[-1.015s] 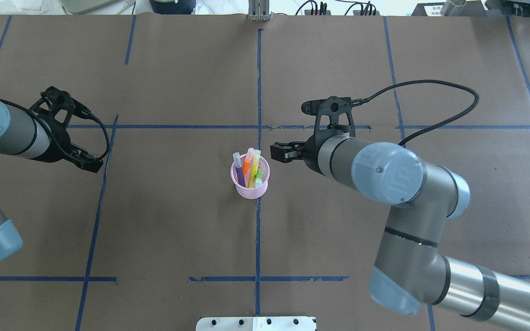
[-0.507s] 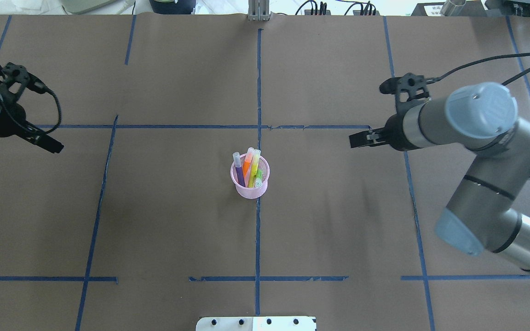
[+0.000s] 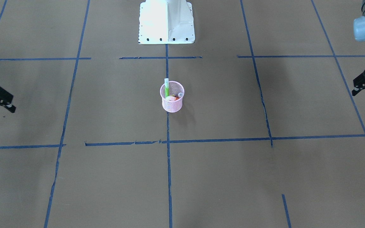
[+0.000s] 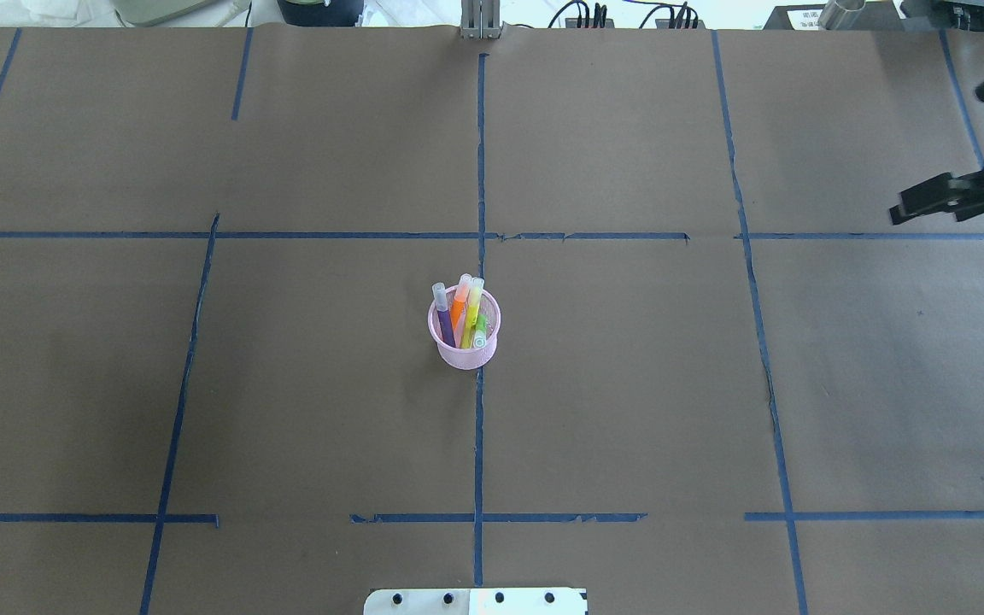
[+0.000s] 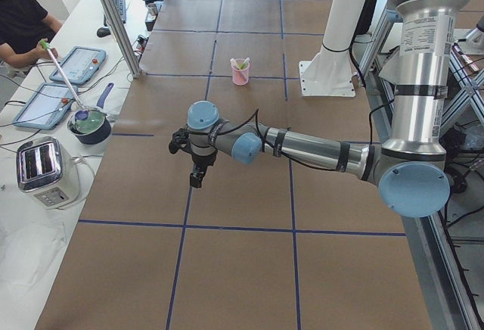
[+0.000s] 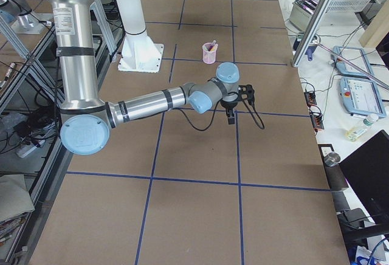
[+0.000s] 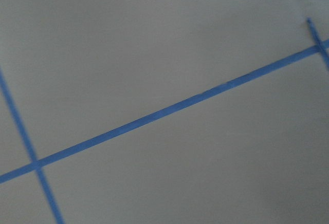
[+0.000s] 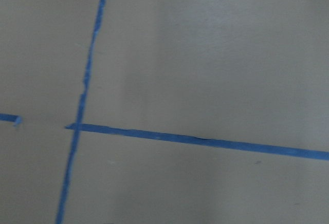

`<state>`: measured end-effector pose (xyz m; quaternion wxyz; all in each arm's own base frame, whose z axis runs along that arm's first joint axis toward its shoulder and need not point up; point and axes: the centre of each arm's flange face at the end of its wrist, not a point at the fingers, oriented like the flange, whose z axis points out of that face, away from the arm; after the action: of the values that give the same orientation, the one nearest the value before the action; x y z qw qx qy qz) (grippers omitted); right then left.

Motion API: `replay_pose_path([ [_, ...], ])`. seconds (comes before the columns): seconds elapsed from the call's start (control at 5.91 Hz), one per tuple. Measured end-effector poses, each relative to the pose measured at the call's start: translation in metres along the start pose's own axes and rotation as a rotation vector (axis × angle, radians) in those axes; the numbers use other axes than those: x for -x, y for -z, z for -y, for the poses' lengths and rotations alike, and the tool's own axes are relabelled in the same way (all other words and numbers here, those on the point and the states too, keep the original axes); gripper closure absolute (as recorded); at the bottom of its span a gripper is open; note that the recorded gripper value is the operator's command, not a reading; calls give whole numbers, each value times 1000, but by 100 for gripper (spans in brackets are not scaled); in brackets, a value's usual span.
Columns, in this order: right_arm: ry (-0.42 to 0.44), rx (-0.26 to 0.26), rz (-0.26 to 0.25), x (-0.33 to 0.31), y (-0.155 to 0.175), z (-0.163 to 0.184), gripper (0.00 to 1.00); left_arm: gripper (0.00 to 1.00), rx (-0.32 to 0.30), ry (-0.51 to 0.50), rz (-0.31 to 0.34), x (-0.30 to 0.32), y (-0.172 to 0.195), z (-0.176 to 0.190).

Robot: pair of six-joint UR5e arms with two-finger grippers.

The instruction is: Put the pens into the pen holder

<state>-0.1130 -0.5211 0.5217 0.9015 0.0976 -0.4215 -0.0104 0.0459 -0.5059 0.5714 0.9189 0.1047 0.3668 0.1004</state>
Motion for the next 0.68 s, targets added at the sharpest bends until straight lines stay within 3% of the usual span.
replay_pose_path([
  [0.34,55,17,-58,-138,23,-11,1,0,27,158,-19,41,30,-20],
  [0.68,115,92,-77,-219,50,-35,0,0,0,222,-9,72,67,-41],
])
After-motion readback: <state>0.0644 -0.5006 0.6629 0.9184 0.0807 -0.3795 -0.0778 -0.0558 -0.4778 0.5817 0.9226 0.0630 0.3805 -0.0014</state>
